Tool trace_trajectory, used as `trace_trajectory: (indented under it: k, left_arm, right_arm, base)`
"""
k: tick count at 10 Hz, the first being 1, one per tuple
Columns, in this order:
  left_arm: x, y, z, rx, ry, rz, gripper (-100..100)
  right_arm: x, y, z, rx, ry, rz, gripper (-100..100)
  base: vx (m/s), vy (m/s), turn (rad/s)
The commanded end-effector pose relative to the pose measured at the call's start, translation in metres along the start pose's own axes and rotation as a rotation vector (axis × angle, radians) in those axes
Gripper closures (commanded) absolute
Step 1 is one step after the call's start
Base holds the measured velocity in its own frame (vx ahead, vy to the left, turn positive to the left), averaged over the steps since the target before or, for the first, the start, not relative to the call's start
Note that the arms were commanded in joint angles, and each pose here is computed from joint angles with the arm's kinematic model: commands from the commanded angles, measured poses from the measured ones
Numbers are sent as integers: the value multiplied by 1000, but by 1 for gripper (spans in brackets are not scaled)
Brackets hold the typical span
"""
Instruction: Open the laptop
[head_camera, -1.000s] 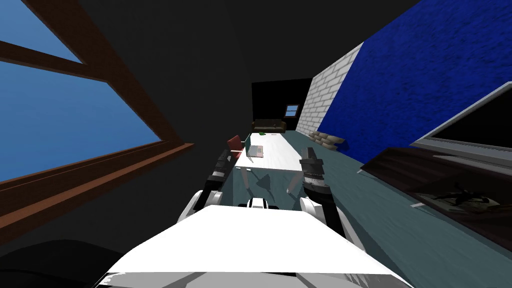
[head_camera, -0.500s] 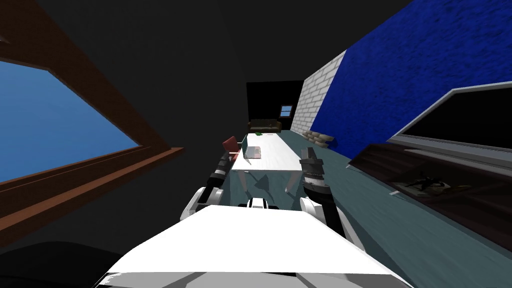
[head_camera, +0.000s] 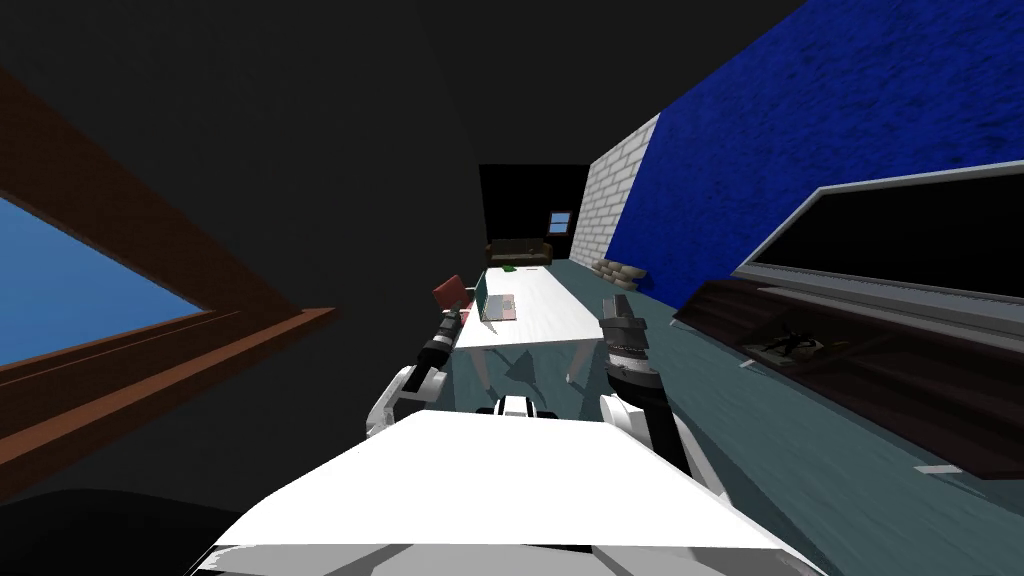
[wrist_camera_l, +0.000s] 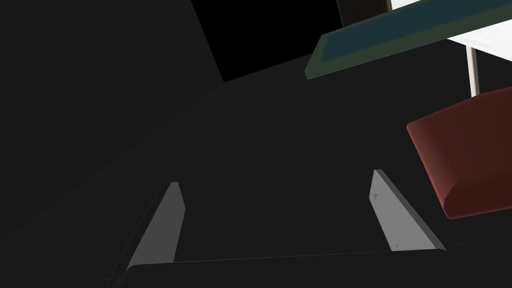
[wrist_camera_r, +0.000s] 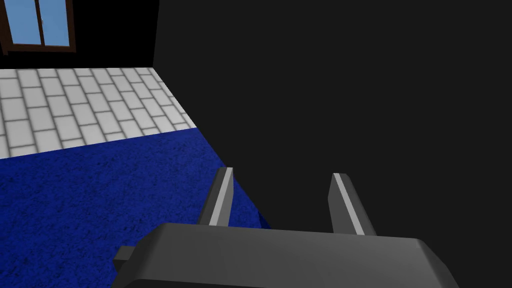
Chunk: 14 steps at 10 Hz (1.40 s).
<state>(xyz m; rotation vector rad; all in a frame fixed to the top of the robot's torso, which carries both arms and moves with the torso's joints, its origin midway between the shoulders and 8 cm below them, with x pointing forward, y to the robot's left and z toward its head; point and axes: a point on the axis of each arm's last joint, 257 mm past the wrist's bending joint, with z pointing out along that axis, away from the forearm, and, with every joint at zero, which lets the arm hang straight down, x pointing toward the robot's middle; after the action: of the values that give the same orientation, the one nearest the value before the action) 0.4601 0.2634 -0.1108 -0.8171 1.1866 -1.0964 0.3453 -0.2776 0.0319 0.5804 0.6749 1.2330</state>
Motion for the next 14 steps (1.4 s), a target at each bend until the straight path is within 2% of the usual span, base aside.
trace_trajectory:
  k: [1,4,7,9,10,12,13,14]
  left_arm:
    - [-3,16,7,-47,11,50,-100]
    - [-10,31,16,-94,17,102,-100]
    - [-25,55,28,-171,14,181,-100]
    - [-33,65,34,-205,10,216,-100]
    - [-37,69,36,-219,8,234,-100]
    - [-35,67,34,-211,9,224,-100]
    - [-35,67,34,-210,9,224,100]
    - [-43,71,30,-236,19,298,100]
  right_arm:
    - [0,0,0,0,0,0,0]
    - [0,0,0,0,0,0,0]
    - [0,0,0,0,0,0,0]
    - [0,0,0,0,0,0,0]
    - [0,0,0,0,0,0,0]
    - [0,0,0,0,0,0,0]
    - [0,0,0,0,0,0,0]
    - [0,0,0,0,0,0,0]
  base:
    - [63,42,-107]
    - [50,42,-140]
    - [68,63,-234]
    - [59,63,-160]
    - [54,46,-150]
    - [15,14,-11]
    - [0,0,0]
    - [8,-62,-57]
